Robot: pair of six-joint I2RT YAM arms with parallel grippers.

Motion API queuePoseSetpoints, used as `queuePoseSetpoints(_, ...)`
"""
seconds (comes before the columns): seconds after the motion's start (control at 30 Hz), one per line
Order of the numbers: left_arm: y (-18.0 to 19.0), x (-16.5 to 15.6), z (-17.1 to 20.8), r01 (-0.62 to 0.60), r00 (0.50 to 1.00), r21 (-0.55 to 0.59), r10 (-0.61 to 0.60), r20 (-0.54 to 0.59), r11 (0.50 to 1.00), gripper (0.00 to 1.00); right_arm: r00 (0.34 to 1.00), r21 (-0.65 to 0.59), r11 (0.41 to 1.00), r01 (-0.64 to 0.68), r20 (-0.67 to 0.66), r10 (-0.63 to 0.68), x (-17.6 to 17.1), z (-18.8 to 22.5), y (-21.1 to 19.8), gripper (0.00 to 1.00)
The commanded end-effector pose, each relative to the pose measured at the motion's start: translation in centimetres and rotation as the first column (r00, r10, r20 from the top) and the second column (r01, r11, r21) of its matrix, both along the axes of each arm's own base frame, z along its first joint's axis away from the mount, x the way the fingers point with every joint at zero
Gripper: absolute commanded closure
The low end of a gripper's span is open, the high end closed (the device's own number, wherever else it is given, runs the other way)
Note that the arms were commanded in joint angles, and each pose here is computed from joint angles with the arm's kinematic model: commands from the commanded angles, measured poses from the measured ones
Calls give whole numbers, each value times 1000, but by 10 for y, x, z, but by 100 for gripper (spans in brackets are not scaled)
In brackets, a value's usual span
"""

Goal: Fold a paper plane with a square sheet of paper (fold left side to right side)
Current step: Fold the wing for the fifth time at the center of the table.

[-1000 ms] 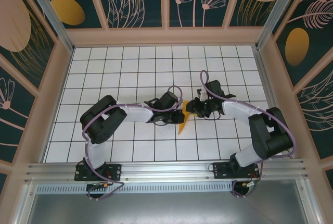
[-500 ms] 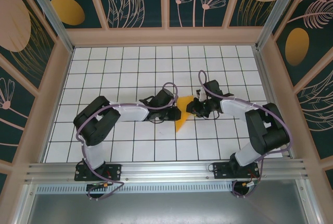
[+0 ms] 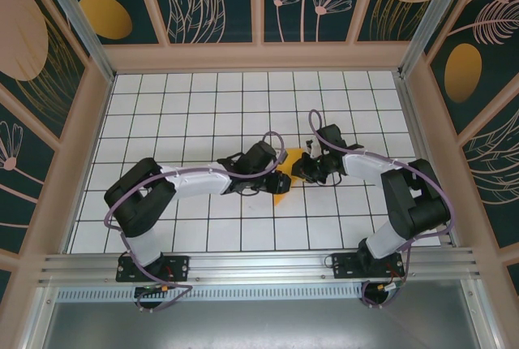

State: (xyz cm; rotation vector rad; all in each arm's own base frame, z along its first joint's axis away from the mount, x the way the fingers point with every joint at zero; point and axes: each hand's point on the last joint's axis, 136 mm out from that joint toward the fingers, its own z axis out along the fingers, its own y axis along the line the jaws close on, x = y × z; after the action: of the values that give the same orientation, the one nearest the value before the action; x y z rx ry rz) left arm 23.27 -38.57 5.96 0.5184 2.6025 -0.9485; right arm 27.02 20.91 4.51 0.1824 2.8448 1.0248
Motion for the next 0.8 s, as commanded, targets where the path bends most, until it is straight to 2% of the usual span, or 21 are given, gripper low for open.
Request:
queuePoseSetpoints(0.0, 11, 4, -16, -24, 999, 120, 18, 52, 992, 65, 1000, -9, 1000, -6, -5, 6, 2, 2, 2, 82)
queuePoseSetpoints(0.3, 18, 5, -2, -76, 971, 263, 11, 239, 962, 53, 1000, -10, 1000, -7, -8, 7, 3, 3, 2, 83)
queuePoseSetpoints(0.57, -5, -4, -5, -35, 966, 300, -45, 256, 953, 50, 1000, -7, 1000, -9, -10, 9, 2, 3, 3, 82)
queuePoseSetpoints(0.77, -8, -3, -14, -46, 965, 330, -44, 259, 943, 49, 1000, -7, 1000, -10, -13, 10, 1, 3, 4, 82)
